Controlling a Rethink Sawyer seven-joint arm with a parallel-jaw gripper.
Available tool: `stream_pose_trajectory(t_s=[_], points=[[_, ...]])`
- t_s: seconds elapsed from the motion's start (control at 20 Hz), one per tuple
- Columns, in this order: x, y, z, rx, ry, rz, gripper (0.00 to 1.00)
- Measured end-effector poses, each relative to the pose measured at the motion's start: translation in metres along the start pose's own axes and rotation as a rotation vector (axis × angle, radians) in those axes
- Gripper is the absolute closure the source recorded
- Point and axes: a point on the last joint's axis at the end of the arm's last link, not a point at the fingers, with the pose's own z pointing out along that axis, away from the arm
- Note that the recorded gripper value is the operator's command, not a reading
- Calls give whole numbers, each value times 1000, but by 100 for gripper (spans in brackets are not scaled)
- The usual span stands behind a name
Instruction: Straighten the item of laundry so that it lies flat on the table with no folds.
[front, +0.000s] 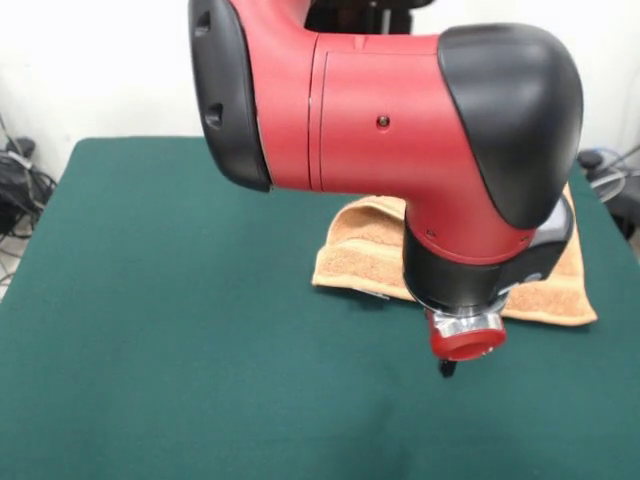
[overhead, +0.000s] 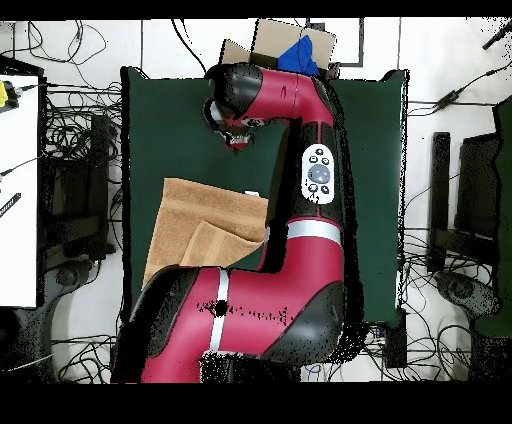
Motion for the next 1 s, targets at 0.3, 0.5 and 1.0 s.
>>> stream_pose_trajectory(t_s=[0.3, 0.5, 1.0], points=[[-4, 10, -19, -36, -11, 2, 0], [-5, 12, -31, -23, -7, 3, 0], [-5, -6, -55, 135, 51, 14, 0]])
